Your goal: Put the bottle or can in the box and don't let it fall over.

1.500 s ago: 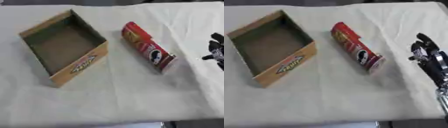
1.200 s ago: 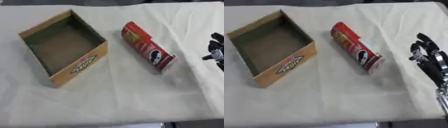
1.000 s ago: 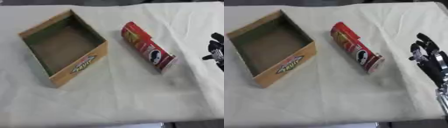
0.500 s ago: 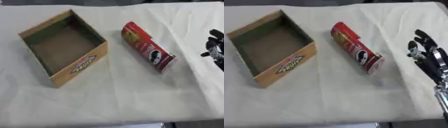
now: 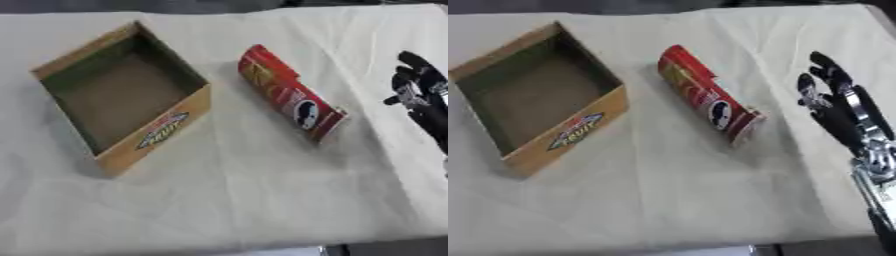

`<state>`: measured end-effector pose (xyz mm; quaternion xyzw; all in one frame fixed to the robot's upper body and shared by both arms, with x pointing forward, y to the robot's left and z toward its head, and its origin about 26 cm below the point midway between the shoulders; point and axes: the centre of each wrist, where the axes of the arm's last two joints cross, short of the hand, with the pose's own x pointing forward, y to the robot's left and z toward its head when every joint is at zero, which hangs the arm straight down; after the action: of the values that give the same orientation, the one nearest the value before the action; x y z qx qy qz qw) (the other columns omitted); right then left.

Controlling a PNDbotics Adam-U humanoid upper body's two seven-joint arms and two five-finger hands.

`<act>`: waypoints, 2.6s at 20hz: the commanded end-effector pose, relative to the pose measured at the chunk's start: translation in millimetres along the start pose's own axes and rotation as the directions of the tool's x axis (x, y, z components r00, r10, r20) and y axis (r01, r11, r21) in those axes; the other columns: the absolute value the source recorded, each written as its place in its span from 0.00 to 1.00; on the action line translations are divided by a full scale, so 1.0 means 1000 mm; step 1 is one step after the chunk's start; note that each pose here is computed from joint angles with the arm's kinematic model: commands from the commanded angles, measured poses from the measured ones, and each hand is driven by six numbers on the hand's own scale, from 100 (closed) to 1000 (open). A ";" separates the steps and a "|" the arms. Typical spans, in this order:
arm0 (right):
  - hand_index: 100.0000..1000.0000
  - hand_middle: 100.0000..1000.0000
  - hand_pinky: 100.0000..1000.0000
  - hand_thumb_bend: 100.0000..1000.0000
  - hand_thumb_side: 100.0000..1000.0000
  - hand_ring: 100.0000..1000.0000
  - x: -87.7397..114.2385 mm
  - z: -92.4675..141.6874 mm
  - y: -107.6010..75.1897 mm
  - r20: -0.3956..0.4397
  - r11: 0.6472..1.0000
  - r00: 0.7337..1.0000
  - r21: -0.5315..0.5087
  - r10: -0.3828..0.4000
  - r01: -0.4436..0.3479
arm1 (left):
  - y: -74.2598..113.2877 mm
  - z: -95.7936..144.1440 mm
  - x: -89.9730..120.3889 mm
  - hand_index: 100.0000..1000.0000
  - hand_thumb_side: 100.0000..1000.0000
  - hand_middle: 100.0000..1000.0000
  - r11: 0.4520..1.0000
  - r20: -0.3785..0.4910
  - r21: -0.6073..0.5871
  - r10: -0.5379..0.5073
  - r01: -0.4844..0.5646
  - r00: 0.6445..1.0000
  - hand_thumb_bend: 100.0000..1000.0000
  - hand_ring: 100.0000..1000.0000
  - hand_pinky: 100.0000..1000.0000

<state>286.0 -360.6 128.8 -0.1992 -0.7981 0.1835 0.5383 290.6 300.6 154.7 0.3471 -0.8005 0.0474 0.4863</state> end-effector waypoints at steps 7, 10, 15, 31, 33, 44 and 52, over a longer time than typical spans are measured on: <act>1.00 1.00 0.60 0.00 0.73 1.00 0.001 -0.013 0.002 0.029 0.998 0.999 0.043 0.035 -0.036 | 0.002 -0.003 0.005 0.71 0.72 0.93 1.000 0.023 -0.004 0.004 -0.004 1.000 0.00 0.78 0.45; 1.00 1.00 0.60 0.00 0.73 1.00 -0.002 -0.016 0.003 0.030 0.998 0.999 0.051 0.044 -0.045 | 0.002 -0.003 0.005 0.71 0.73 0.93 1.000 0.023 -0.005 0.005 -0.005 1.000 0.00 0.78 0.45; 1.00 1.00 0.60 0.00 0.74 1.00 -0.004 -0.019 0.007 0.036 0.997 0.998 0.069 0.044 -0.046 | 0.002 -0.004 0.006 0.71 0.73 0.93 1.000 0.026 -0.008 0.008 -0.008 1.000 0.00 0.78 0.45; 1.00 1.00 0.62 0.00 0.75 1.00 -0.007 -0.017 0.017 0.041 0.988 0.997 0.133 0.070 -0.075 | 0.001 -0.004 0.007 0.71 0.73 0.94 1.000 0.030 -0.016 0.012 -0.012 0.999 0.00 0.79 0.45; 1.00 1.00 0.62 0.00 0.76 1.00 -0.008 -0.015 0.018 0.037 0.987 0.996 0.141 0.076 -0.081 | 0.001 -0.004 0.007 0.71 0.73 0.94 1.000 0.032 -0.016 0.012 -0.012 0.999 0.00 0.79 0.45; 1.00 1.00 0.64 0.00 0.74 1.00 -0.009 -0.009 0.022 0.040 0.977 0.992 0.173 0.116 -0.122 | 0.001 -0.004 0.007 0.71 0.73 0.94 1.000 0.030 -0.016 0.013 -0.013 0.999 0.00 0.79 0.45; 1.00 1.00 0.65 0.00 0.77 1.00 -0.012 -0.005 0.026 0.031 0.969 0.988 0.192 0.150 -0.153 | 0.001 -0.004 0.007 0.71 0.73 0.94 1.000 0.029 -0.017 0.015 -0.015 0.999 0.00 0.79 0.45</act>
<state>298.7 -342.5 101.3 -0.1977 -0.7616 0.2932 0.5430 291.4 298.6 155.3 0.3374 -0.8040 0.0419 0.4878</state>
